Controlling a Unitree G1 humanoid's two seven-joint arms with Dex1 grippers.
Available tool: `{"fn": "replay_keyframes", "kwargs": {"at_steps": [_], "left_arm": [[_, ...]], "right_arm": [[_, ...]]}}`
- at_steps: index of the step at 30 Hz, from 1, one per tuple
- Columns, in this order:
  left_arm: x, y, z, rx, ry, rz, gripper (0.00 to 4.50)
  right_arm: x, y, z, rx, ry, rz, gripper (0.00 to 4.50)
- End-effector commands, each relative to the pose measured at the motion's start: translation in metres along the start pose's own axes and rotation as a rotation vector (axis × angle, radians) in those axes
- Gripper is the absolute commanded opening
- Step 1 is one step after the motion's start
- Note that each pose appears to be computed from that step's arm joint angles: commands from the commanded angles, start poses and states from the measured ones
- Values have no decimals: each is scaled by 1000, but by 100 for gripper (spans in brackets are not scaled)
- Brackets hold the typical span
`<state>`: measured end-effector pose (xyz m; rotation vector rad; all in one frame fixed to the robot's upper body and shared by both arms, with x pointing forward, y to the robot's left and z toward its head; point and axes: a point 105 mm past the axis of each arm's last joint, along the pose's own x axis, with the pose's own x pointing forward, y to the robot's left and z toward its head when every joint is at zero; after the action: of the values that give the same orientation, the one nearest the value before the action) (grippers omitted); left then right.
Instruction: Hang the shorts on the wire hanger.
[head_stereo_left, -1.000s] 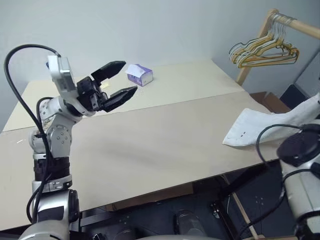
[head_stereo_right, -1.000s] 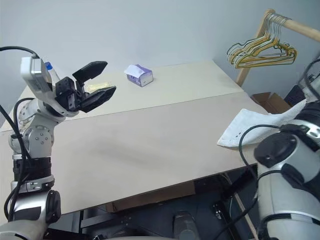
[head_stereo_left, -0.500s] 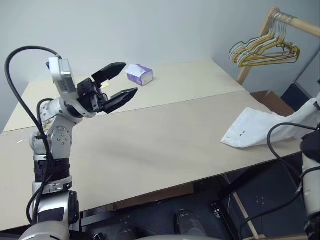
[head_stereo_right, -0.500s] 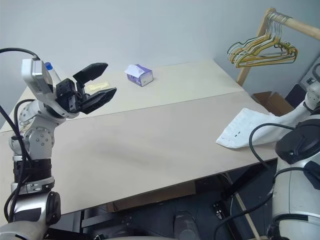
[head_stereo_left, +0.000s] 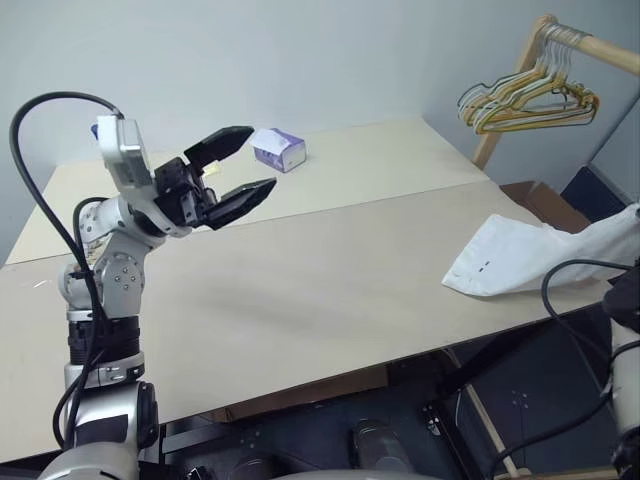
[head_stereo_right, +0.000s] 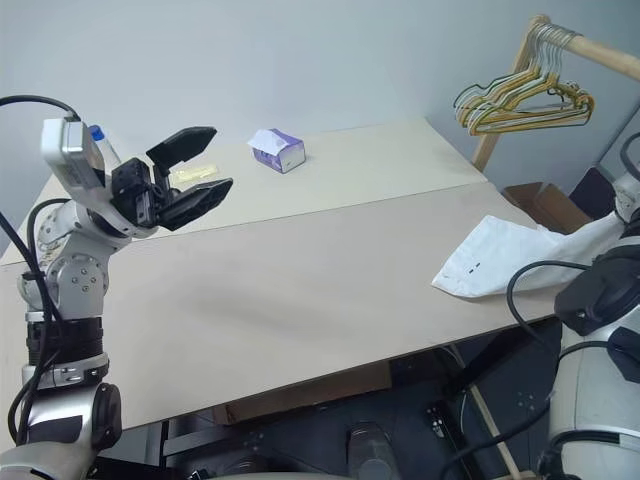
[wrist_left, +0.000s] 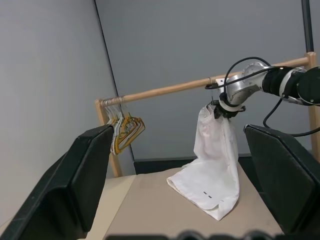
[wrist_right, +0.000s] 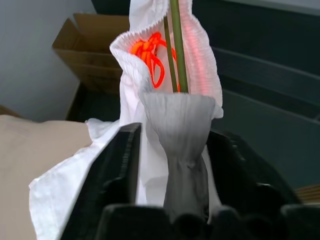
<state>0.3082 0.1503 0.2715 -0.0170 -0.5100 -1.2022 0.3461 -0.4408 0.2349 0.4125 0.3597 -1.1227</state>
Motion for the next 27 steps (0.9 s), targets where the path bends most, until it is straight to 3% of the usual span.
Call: {"fn": "replay_keyframes", "kwargs": {"at_steps": [1, 3, 6, 10, 13, 16, 19, 21, 23, 27], "left_arm": [[3, -3, 9, 35, -21, -21, 450], [3, -4, 9, 35, -23, -21, 450], [3, -3, 9, 35, -22, -17, 450], [1, -5, 9, 33, -13, -21, 450], [-1, -4, 10, 36, -7, -9, 450], [-4, -1, 9, 46, 15, 22, 450], [-12, 5, 5, 46, 55, 65, 450], [-21, 10, -3, 64, 123, 112, 450], [-31, 16, -11, 89, 196, 174, 450], [-53, 20, -20, 97, 275, 276, 450]], "right_arm": [[-8, -8, 26, 16, -116, -49, 381], [-10, -8, 30, 4, -141, -58, 448], [-18, -10, 42, -25, -223, -107, 448], [-56, -11, 78, -114, -509, -221, 448], [-95, 6, 94, -147, -729, -183, 448], [-127, 21, 94, -222, -907, -205, 448], [-146, 49, 79, -315, -1015, -113, 448], [-161, 80, 60, -426, -1091, 56, 448], [-177, 117, 28, -533, -1081, 420, 448], [-207, 151, -27, -837, -1119, 841, 448]]}}
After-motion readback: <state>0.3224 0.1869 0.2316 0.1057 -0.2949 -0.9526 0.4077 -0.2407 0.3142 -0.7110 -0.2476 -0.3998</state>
